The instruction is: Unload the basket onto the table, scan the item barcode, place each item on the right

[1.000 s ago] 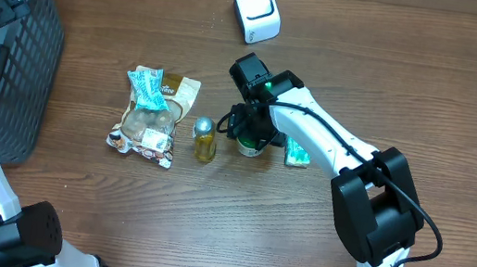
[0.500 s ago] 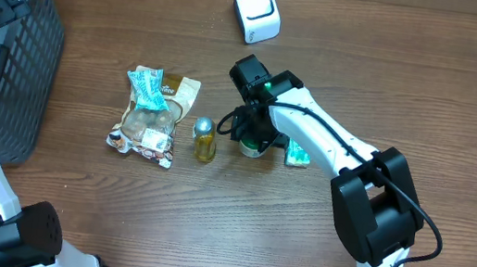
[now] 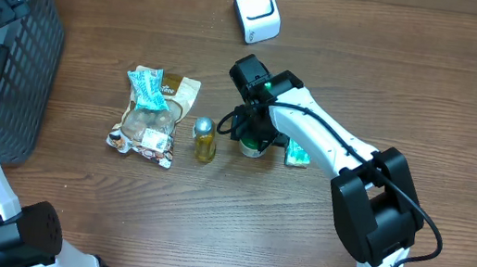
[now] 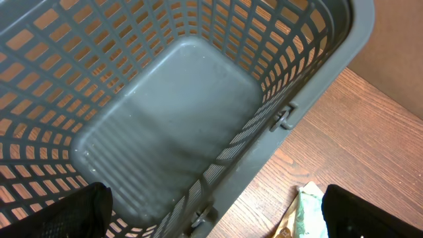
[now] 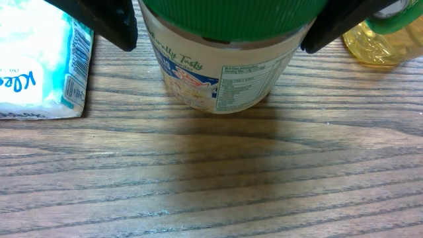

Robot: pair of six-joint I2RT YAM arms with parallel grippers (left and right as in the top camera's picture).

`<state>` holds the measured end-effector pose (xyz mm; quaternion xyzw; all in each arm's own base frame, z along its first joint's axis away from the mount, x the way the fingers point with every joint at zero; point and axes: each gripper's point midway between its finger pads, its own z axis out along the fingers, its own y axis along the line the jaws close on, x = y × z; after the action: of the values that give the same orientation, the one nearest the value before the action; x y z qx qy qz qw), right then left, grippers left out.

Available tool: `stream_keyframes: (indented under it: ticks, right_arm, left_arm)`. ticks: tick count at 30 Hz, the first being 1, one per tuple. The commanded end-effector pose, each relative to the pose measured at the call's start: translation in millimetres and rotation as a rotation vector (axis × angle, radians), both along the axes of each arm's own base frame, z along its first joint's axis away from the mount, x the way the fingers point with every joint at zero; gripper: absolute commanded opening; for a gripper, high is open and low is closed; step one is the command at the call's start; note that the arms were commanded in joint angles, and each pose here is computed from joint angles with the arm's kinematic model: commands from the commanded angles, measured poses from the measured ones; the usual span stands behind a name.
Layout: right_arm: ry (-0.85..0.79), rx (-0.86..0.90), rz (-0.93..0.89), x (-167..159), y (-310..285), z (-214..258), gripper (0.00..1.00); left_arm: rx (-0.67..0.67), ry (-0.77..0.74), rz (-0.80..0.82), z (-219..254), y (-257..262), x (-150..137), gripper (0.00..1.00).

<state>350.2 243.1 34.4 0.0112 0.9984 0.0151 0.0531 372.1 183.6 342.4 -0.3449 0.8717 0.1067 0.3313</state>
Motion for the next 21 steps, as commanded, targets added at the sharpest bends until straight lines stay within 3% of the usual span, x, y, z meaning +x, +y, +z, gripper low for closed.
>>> stream_keyframes:
  ticks: [1,10,17,21]
  right_arm:
    - [-0.013,-0.014,-0.005,2,-3,-1,0.75]
    - [0.010,-0.026,-0.005,0,-3,-12,0.70]
    - [0.022,-0.035,-0.005,-3,-5,-12,0.74]
    - [0.023,-0.035,-0.005,-3,-6,-12,0.65]
  left_arm:
    - [0.014,0.001,-0.009,2,2,1,1.00]
    - [0.014,0.001,-0.009,2,2,1,1.00]
    - [0.014,0.001,-0.009,2,2,1,1.00]
    - [0.014,0.001,-0.009,2,2,1,1.00]
